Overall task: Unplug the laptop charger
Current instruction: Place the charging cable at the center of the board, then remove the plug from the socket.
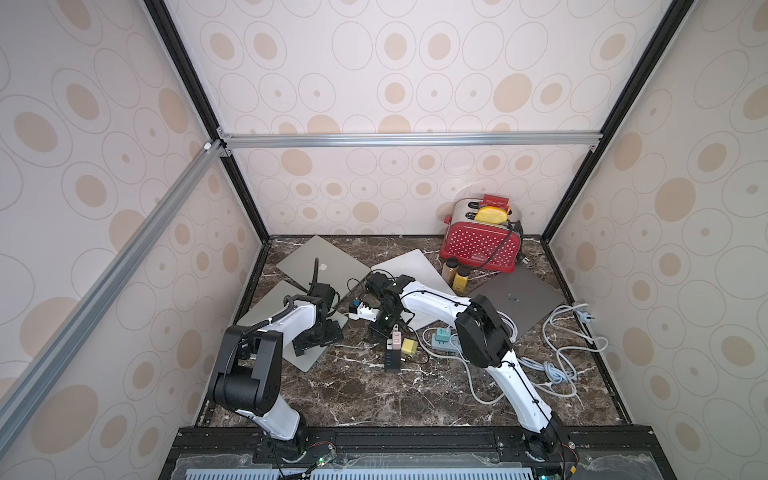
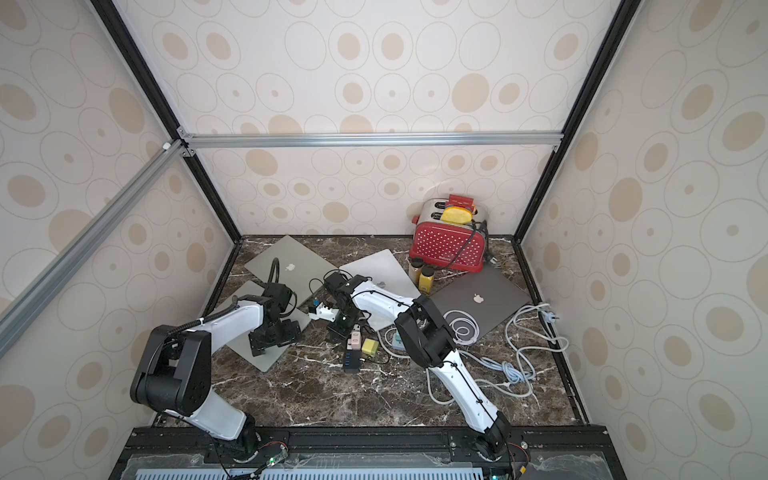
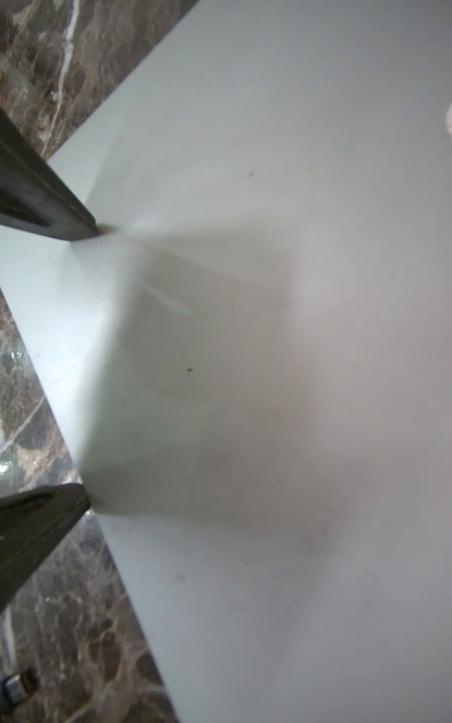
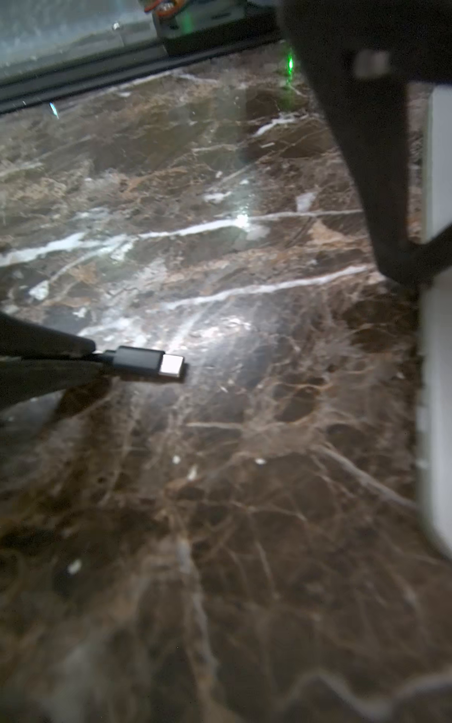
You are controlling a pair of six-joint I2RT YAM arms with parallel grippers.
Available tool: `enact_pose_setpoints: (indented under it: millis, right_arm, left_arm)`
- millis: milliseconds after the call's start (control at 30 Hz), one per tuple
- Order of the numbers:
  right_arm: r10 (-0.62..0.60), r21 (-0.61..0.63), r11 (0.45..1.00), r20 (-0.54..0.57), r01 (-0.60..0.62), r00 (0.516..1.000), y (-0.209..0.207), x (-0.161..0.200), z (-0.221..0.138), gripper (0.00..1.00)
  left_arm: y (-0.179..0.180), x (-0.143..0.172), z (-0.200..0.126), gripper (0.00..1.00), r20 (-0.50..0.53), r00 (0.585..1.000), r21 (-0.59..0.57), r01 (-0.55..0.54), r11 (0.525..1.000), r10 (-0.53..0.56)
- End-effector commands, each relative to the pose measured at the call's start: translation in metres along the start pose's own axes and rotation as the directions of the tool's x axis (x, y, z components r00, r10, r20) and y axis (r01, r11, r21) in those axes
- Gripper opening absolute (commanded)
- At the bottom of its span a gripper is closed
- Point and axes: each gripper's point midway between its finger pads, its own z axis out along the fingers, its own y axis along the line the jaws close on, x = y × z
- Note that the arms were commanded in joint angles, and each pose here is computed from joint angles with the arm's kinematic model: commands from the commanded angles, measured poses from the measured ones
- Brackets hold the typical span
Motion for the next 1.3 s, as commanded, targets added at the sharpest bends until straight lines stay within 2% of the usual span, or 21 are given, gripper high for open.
enact_pose_setpoints:
  millis: [0,133,233,367,467,600,733,867,933,1033,1133,1267]
  right_arm:
    - [0.118,0.027,0.993,-0.102,-0.116,0.988,-0.004,0.031,0.003,0.00]
    - [0.121,0.083,0.990,-0.070,-0.115,0.990,-0.017,0.023,-0.005,0.00]
    - [0.116,0.102,0.988,-0.039,-0.111,0.993,-0.027,0.012,-0.013,0.14]
    - [0.104,0.098,0.990,0.019,-0.105,0.994,-0.030,-0.007,-0.030,0.44]
    - [0.096,0.080,0.991,0.100,-0.104,0.990,-0.025,-0.022,-0.052,0.55]
    - [0.094,0.092,0.990,0.179,-0.111,0.979,-0.017,-0.031,-0.083,0.58]
    - [0.081,0.156,0.981,0.223,-0.118,0.971,-0.008,-0.025,-0.119,0.57]
    - [0.051,0.171,0.980,0.261,-0.098,0.964,0.014,-0.009,-0.145,0.57]
    - [0.049,0.163,0.982,0.258,-0.093,0.965,0.022,0.006,-0.143,0.57]
    - [0.077,0.167,0.979,0.238,-0.119,0.968,0.020,0.031,-0.130,0.57]
    - [0.109,0.154,0.979,0.173,-0.137,0.979,0.023,0.042,-0.120,0.56]
    - [0.093,0.162,0.980,0.155,-0.118,0.984,0.026,0.039,-0.112,0.56]
  left_arm:
    - [-0.027,-0.014,0.031,0.97,0.021,0.994,0.145,0.100,0.984,-0.104]
    - [-0.026,-0.015,0.030,0.98,0.031,0.995,0.144,0.086,0.986,-0.092]
    - [-0.028,-0.016,0.023,0.99,0.035,0.997,0.159,0.061,0.985,-0.068]
    - [-0.032,-0.013,0.004,0.99,0.043,0.999,0.205,0.014,0.979,-0.023]
    - [-0.035,-0.007,-0.016,0.99,0.059,0.998,0.258,-0.039,0.965,0.025]
    - [-0.044,0.000,-0.048,0.99,0.118,0.989,0.362,-0.127,0.924,0.090]
    - [-0.060,0.021,-0.082,0.99,0.166,0.972,0.493,-0.227,0.840,0.165]
    - [-0.063,0.045,-0.109,0.99,0.197,0.963,0.590,-0.265,0.763,0.183]
    - [-0.074,0.054,-0.116,0.99,0.183,0.969,0.654,-0.248,0.715,0.169]
    - [-0.097,0.067,-0.108,0.99,0.133,0.977,0.724,-0.210,0.657,0.166]
    - [-0.113,0.079,-0.096,0.99,0.147,0.965,0.713,-0.257,0.653,0.219]
    - [-0.126,0.095,-0.084,0.99,0.153,0.943,0.672,-0.318,0.669,0.295]
